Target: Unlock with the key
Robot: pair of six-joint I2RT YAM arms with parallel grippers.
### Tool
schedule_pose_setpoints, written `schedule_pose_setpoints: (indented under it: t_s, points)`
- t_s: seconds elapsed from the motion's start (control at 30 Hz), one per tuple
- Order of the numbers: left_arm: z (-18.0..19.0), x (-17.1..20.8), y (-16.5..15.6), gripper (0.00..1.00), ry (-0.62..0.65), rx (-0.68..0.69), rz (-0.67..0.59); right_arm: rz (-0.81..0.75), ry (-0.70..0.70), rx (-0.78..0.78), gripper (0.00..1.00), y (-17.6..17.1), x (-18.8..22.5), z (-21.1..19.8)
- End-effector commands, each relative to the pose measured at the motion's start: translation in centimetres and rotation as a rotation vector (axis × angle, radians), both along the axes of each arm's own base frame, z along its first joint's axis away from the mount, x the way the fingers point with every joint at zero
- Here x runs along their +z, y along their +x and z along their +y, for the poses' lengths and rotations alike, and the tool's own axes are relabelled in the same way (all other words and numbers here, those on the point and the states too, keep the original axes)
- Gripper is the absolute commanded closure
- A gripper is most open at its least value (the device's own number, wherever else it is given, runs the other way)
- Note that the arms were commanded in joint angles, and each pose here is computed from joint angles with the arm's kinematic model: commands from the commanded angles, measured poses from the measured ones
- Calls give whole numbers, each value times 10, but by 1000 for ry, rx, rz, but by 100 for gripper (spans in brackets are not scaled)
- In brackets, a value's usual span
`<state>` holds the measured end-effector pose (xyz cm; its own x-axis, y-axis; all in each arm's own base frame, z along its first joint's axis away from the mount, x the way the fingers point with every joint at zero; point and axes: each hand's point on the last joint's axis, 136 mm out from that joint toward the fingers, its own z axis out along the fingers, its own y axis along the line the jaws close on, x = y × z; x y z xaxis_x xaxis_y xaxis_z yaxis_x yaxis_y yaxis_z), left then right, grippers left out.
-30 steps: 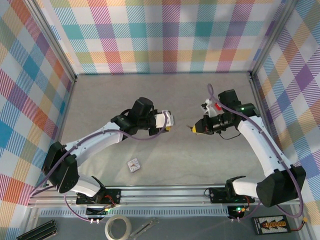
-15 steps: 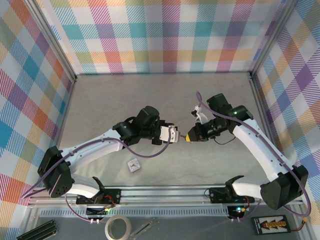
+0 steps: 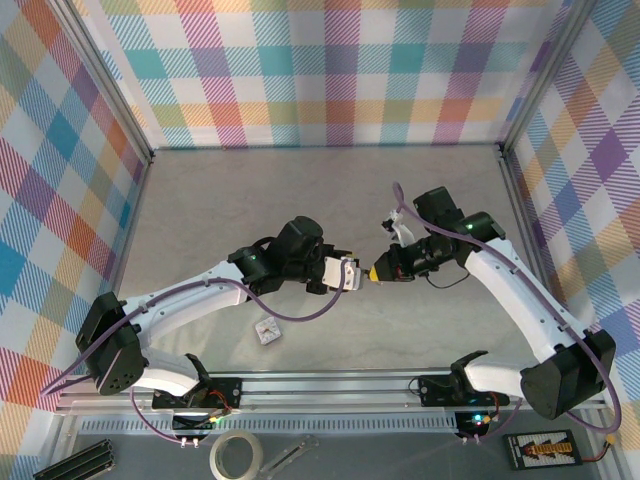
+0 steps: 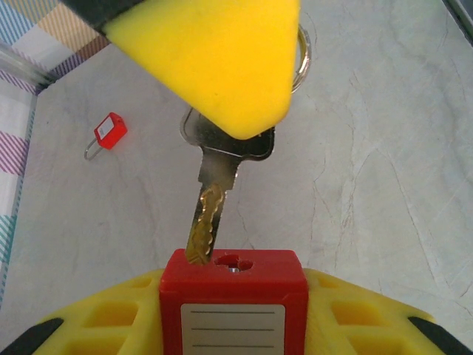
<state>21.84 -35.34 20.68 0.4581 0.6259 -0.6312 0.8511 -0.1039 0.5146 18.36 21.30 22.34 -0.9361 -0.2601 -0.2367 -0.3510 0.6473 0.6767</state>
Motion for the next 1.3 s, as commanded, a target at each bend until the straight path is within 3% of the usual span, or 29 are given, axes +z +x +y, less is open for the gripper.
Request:
schedule_pose_setpoints:
  t_s: [0.0,1.27]
  points:
    - [-4,26,-3,83,-41,-23,-48,25,28,13,100,-7,0,3]
    - [-6,28,-17,86,-51,-70,-18,70,74,35,100,-15,-14,8]
